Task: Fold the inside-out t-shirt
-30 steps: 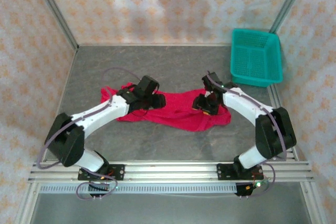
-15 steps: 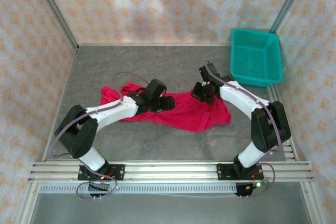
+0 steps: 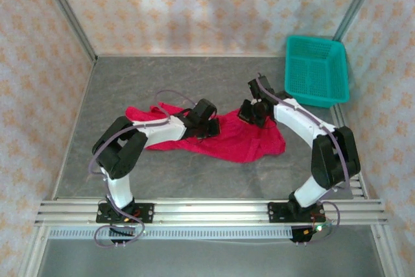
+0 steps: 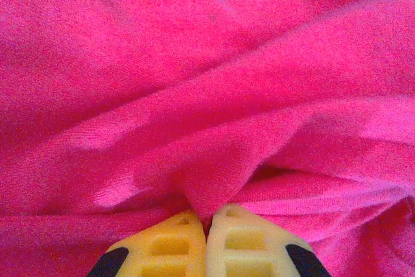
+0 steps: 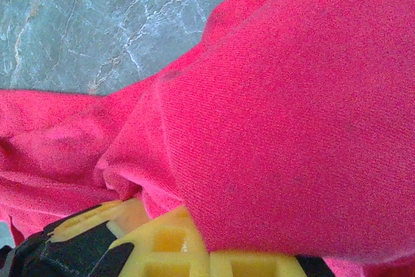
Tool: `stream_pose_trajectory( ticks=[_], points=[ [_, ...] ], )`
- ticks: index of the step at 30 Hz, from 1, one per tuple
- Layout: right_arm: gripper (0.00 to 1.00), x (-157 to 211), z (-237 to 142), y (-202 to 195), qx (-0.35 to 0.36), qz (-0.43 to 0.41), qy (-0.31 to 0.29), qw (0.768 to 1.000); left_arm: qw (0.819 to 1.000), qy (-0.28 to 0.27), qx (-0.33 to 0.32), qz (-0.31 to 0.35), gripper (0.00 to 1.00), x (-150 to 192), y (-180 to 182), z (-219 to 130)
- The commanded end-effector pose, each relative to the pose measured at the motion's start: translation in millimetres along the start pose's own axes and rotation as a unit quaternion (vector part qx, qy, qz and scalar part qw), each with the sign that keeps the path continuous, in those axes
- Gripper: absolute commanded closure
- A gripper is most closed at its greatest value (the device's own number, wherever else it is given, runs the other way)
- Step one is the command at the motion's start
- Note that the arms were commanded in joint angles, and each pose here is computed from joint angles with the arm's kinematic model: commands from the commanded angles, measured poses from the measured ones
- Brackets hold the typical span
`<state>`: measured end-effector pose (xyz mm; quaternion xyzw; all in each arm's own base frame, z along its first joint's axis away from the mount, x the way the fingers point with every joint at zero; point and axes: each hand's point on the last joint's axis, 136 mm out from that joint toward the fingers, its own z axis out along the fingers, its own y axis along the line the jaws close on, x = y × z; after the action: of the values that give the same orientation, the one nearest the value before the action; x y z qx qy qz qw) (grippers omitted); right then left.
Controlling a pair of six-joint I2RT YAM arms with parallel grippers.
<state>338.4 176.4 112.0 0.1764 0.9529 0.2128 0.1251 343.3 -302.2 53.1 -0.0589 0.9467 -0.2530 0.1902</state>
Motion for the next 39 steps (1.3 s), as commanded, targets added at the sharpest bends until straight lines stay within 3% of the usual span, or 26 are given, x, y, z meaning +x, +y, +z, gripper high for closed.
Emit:
stream_pose_trajectory(
  ticks=[1,5,11,17,23,28,32,35,37,39],
  points=[
    [1.00,-14,-17,-11,0.012,0.007,-0.007,1.000,0.998,-0.023,-0.043,0.032,1.00,-13,6,-25],
    [1.00,-25,-35,-12,0.008,0.008,-0.017,1.000,0.994,-0.036,-0.093,0.050,1.00,-15,31,-55],
    [1.00,-36,-42,1,-0.008,0.012,-0.022,1.000,0.995,-0.028,-0.081,0.054,1.00,-8,32,-63],
    [1.00,-61,-19,35,-0.087,0.076,-0.004,0.993,0.996,-0.022,-0.046,0.077,1.00,9,13,-50],
    [1.00,-74,25,27,-0.070,0.124,0.024,0.990,0.994,-0.018,-0.046,0.097,1.00,18,9,-44],
    [0.70,-70,8,11,-0.033,0.097,-0.001,0.995,0.994,-0.029,-0.045,0.092,1.00,13,6,-50],
    [0.60,-56,-25,-6,0.003,0.054,-0.038,0.998,0.996,-0.023,-0.030,0.082,1.00,11,0,-46],
    [0.63,-31,-37,-12,0.007,0.026,-0.045,0.999,0.997,-0.016,-0.024,0.075,1.00,14,0,-39],
    [0.73,-12,-36,-8,-0.006,0.009,-0.040,0.999,0.997,-0.012,-0.024,0.068,1.00,15,3,-35],
    [0.90,5,-29,-1,-0.019,-0.004,-0.030,0.999,0.998,-0.011,-0.022,0.063,1.00,16,4,-33]
  ],
)
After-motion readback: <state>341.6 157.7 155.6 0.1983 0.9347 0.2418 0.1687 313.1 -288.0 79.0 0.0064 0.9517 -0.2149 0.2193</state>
